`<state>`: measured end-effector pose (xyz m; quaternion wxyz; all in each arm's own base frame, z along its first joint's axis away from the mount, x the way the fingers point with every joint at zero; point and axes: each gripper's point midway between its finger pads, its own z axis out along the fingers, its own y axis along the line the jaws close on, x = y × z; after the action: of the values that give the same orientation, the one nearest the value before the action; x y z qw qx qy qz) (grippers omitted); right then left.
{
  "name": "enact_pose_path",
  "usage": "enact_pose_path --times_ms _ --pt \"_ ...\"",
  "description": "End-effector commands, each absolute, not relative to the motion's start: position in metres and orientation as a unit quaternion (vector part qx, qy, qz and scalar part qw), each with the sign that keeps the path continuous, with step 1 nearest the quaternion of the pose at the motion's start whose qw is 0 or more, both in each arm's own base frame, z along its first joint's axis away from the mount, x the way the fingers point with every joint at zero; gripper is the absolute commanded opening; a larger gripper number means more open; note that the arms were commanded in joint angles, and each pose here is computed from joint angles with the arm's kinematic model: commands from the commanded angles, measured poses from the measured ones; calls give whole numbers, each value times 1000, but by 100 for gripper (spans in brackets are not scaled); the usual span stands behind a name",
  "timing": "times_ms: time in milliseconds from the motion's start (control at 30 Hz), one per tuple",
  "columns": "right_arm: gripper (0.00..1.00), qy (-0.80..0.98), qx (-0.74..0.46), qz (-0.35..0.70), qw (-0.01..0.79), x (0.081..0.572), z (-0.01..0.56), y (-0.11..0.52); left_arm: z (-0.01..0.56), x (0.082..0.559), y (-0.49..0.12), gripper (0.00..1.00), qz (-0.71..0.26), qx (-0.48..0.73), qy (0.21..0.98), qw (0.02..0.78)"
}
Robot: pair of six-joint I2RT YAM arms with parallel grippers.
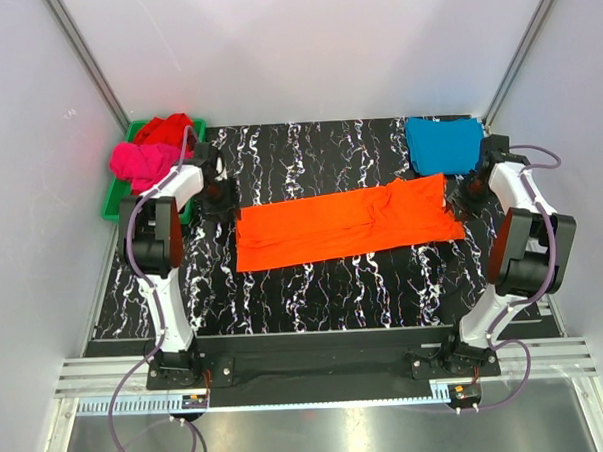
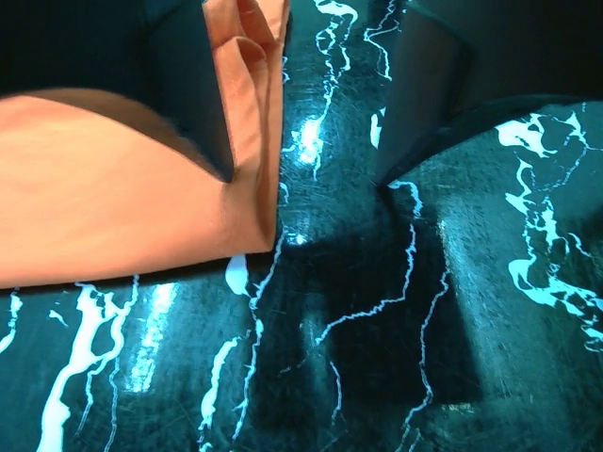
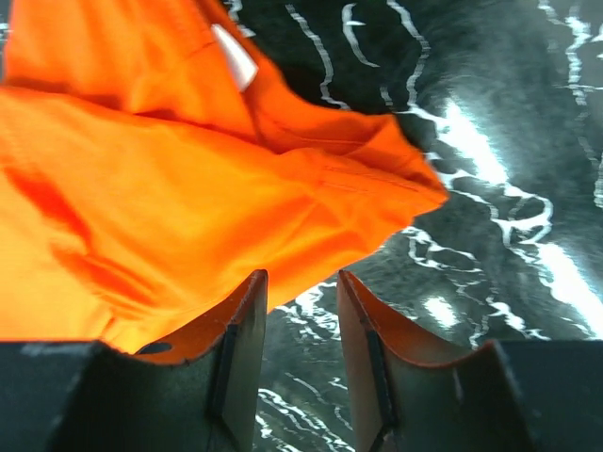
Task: Fold and stack the t-shirts
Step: Fold the tshirt
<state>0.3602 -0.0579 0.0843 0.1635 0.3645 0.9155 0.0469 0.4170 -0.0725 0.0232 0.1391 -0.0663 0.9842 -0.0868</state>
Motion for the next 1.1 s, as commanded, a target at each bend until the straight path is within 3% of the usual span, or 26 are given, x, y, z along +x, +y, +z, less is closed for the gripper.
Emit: enact_pose_path --times_ms 0,167,200,233,533,633,667,733,800,900,1067 --pt "43 905 371 96 185 375 98 -44 17 420 -78 59 -104 -53 983 141" --pt "41 909 364 102 176 367 90 -35 24 417 -79 7 -103 -67 983 136" --pt "41 909 364 105 175 365 90 -29 28 414 -79 1 -103 -67 983 135" --pt "41 908 365 107 176 364 89 -27 31 409 -77 0 -98 -72 984 132" --pt "40 920 351 94 144 357 64 27 31 335 -25 0 1 -131 986 105" --pt "40 913 362 110 154 360 68 33 40 327 -22 0 -18 -138 983 121" --pt "40 913 361 112 156 360 70 33 48 336 -37 0 -66 -124 980 142" --pt "40 916 351 113 160 360 76 33 72 351 -55 23 -119 -105 970 185" --pt "40 918 340 115 170 362 85 33 96 374 -72 36 -158 -75 956 234" --pt "41 918 330 128 178 359 94 36 103 404 -90 48 -163 -23 954 249" --pt "42 922 318 125 182 348 95 35 82 421 -101 52 -141 16 965 219"
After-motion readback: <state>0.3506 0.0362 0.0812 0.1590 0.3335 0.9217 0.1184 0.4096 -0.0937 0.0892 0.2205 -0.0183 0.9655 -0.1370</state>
